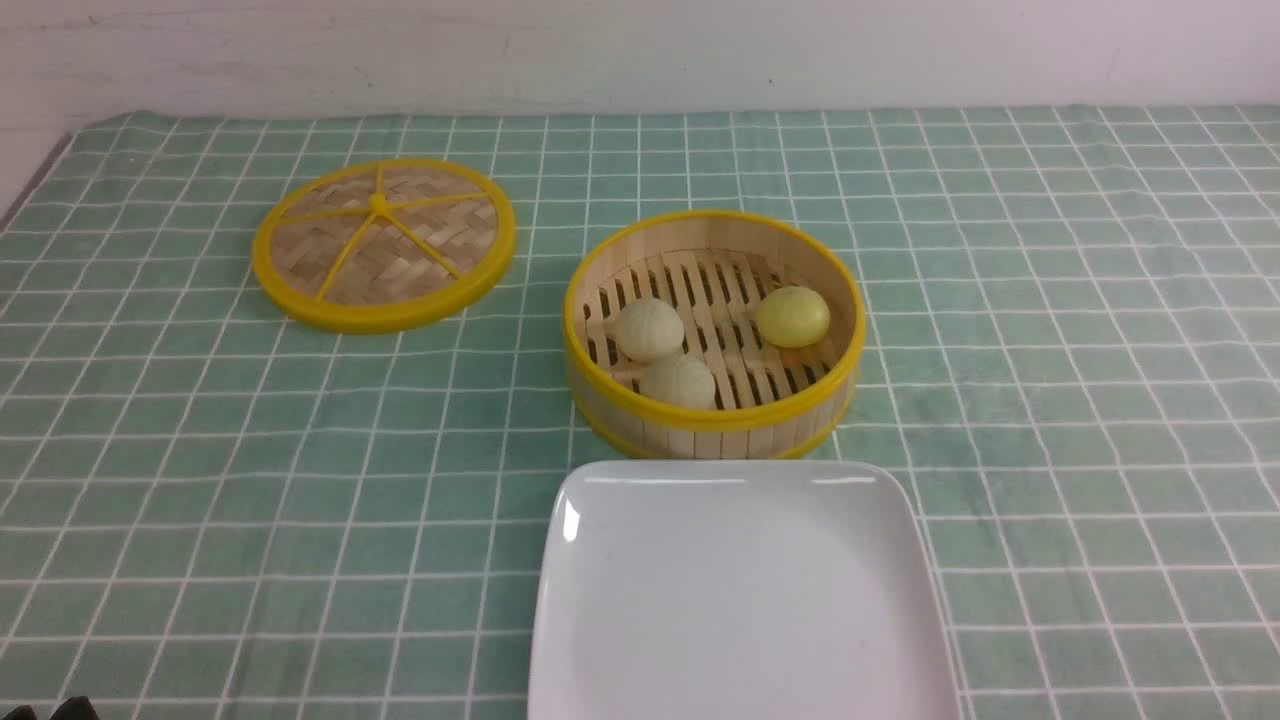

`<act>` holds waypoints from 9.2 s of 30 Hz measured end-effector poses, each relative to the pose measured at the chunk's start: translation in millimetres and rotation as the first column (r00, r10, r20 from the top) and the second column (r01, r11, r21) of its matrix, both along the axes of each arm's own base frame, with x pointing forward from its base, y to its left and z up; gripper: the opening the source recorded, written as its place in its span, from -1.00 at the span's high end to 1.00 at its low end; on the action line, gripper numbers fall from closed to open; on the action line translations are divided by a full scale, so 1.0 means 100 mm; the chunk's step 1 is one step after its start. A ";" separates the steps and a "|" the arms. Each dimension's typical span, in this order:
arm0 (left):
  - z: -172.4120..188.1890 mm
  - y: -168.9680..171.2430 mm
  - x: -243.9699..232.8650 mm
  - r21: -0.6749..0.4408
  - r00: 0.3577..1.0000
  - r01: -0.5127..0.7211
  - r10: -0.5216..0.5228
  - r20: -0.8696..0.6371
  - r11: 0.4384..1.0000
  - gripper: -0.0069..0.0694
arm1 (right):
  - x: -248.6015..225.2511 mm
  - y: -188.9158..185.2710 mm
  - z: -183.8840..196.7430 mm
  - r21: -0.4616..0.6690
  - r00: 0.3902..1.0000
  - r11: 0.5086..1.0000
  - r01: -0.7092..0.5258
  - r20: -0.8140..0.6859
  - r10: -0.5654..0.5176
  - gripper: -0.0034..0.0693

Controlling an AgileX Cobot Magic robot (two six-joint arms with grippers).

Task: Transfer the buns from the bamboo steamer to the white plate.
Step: 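Reach toward a bun in the bamboo steamer with the right gripper, then move the steamed bun from the bamboo steamer onto the white plate with the right gripper, then reach into the bamboo steamer and grasp a bun with the left gripper, then carry the bun from the bamboo steamer to the plate with the left gripper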

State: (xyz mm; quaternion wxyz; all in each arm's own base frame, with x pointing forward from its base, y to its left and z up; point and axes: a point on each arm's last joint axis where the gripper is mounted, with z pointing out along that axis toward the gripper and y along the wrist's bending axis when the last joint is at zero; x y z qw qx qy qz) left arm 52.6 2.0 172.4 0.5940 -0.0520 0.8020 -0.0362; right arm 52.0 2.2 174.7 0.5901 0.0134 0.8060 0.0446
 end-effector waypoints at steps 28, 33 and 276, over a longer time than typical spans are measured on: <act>0.00 0.00 0.00 0.000 1.000 0.000 0.000 0.000 1.000 0.19 | 0.00 0.00 0.00 0.000 1.000 1.000 0.000 0.000 0.000 0.25; 0.00 0.00 0.00 0.000 1.000 0.000 0.000 0.000 1.000 0.19 | 0.00 0.00 0.00 0.000 1.000 1.000 0.000 0.000 0.000 0.25; 0.66 -2.42 2.21 -0.193 0.425 0.502 -0.435 -0.794 0.843 0.38 | 0.19 0.36 1.13 -0.189 0.824 0.832 -0.522 -0.363 0.434 0.78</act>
